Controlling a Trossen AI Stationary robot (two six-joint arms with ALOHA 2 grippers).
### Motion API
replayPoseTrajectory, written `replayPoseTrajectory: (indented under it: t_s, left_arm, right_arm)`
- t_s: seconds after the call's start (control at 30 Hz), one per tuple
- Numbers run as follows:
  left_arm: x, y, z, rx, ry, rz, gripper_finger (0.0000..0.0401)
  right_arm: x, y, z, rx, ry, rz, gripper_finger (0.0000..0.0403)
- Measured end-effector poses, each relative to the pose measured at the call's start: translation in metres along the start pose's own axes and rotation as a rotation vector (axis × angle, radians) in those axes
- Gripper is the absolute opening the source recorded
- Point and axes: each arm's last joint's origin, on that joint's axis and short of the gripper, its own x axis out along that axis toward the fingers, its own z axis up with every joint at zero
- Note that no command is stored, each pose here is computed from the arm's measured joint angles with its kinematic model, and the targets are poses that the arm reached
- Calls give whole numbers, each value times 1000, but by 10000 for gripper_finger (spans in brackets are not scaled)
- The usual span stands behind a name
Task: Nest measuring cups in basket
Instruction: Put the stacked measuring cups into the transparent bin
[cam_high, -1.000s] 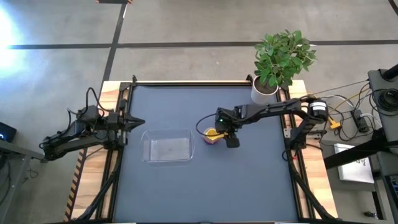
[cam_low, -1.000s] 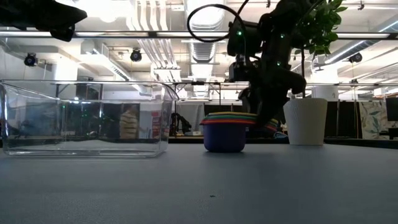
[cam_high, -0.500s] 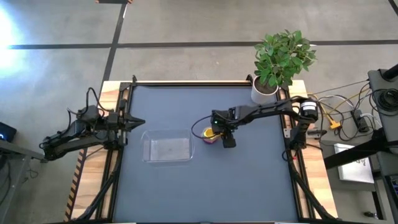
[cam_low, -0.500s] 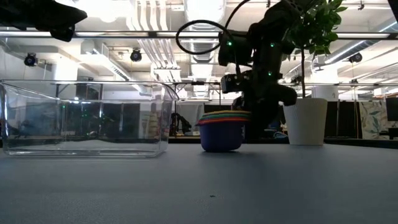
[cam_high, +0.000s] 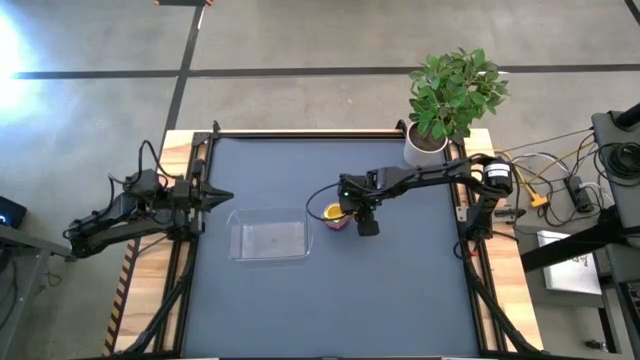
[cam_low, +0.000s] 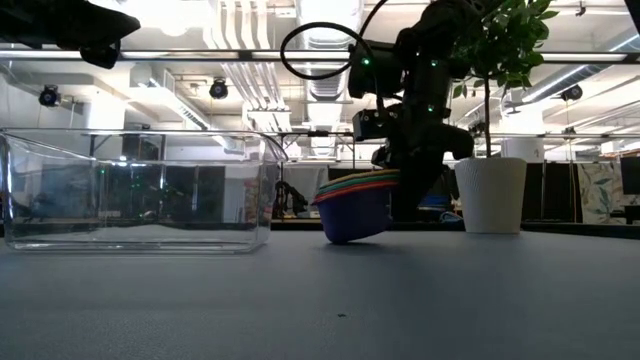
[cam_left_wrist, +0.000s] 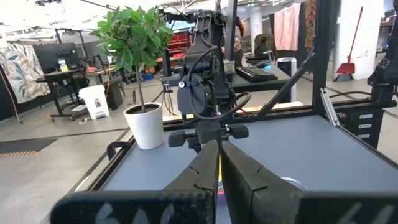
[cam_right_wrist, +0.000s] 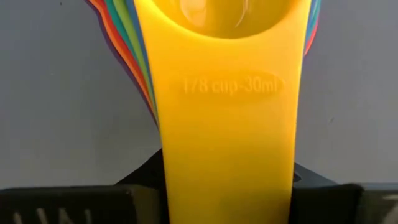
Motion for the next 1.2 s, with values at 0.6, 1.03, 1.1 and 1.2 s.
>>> replayPoseTrajectory:
  t_s: [0.6, 1.03, 1.1, 1.2]
  left_arm:
    - [0, 0, 0, 0, 0, 0, 0]
    - [0, 0, 0, 0, 0, -1, 0]
    - [0, 0, 0, 0, -1, -1, 0]
    - [0, 0, 0, 0, -1, -1, 0]
  right_arm:
    - [-1, 4, 4, -41, -30, -7, 121]
    - [-26, 10, 9, -45, -136, -33, 119]
    - [-28, 10, 7, -43, -139, -34, 119]
    - [-33, 12, 5, -47, -153, -38, 119]
